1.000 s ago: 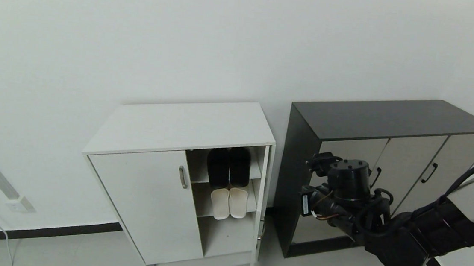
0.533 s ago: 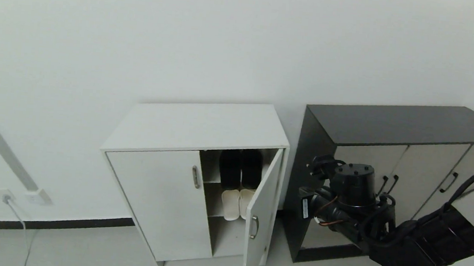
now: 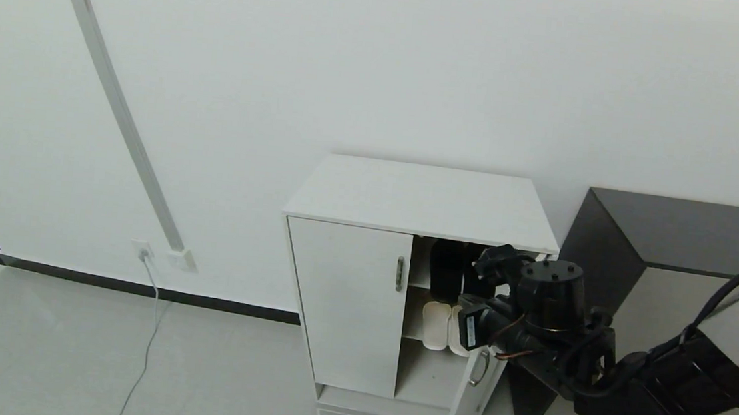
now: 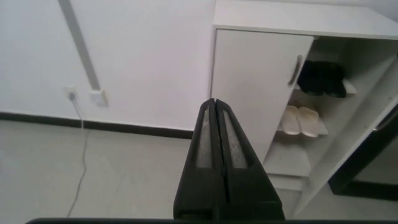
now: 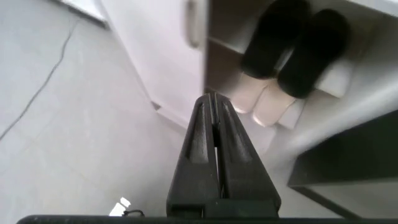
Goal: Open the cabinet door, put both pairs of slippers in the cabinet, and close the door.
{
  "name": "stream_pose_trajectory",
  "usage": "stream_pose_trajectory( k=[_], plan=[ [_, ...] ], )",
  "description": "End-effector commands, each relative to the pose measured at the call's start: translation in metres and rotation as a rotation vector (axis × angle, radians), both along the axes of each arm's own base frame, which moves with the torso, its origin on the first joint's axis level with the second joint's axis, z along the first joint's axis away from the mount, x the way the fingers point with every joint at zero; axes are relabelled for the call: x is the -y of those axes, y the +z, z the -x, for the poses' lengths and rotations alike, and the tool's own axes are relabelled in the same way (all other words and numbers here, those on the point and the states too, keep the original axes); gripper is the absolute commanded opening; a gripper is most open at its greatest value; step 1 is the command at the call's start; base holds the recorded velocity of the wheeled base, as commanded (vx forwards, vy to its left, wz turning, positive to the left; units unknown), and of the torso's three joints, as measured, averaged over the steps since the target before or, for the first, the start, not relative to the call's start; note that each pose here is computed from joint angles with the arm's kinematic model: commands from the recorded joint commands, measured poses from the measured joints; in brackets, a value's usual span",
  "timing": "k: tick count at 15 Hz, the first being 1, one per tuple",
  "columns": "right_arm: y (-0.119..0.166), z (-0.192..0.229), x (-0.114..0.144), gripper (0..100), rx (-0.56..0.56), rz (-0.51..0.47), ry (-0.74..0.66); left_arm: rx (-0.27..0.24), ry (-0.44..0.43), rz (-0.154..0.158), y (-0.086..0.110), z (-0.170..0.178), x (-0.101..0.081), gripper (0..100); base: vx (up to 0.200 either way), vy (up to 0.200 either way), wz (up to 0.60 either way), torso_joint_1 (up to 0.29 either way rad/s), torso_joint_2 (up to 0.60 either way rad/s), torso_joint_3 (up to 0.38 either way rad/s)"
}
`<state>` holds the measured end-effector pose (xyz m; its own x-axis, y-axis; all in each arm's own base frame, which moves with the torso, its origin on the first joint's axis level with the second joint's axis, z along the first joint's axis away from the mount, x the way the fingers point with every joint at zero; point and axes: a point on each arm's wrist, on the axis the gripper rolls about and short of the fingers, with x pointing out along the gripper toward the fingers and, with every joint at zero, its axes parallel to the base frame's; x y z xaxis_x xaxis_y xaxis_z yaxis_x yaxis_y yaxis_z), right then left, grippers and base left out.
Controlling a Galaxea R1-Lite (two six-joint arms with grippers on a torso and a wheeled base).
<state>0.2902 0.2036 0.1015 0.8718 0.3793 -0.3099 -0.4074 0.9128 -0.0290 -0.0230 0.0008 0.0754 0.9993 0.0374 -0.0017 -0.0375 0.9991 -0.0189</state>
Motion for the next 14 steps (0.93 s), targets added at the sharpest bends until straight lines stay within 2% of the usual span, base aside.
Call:
stream_pose_trajectory(
  k=[1,4,8,12,14],
  plan=[
    [0.002,-0.001,0.004,0,0.008,0.007,-0.011,0.0,0.001,0.001,0.0,0.0,0.0,0,0.0,0.0,0.0,0.0,0.0,0.0],
    [0.01,0.006,0.016,0,0.02,0.029,-0.021,0.0,0.002,-0.001,0.0,0.0,0.0,0,0.0,0.0,0.0,0.0,0.0,0.0],
    [0.006,0.022,0.049,0,-0.002,0.122,-0.057,0.0,0.001,-0.002,0.0,0.0,0.0,0,0.0,0.0,0.0,0.0,0.0,0.0],
    [-0.014,0.044,0.068,0,-0.08,0.198,-0.05,0.002,0.002,-0.002,0.001,0.0,0.0,0,0.2,0.0,0.0,0.002,0.0,0.001],
    [-0.022,0.053,0.071,0,-0.115,0.222,-0.04,0.0,0.002,-0.002,0.0,0.0,0.0,0,0.0,0.0,0.0,0.0,0.0,0.0]
  ],
)
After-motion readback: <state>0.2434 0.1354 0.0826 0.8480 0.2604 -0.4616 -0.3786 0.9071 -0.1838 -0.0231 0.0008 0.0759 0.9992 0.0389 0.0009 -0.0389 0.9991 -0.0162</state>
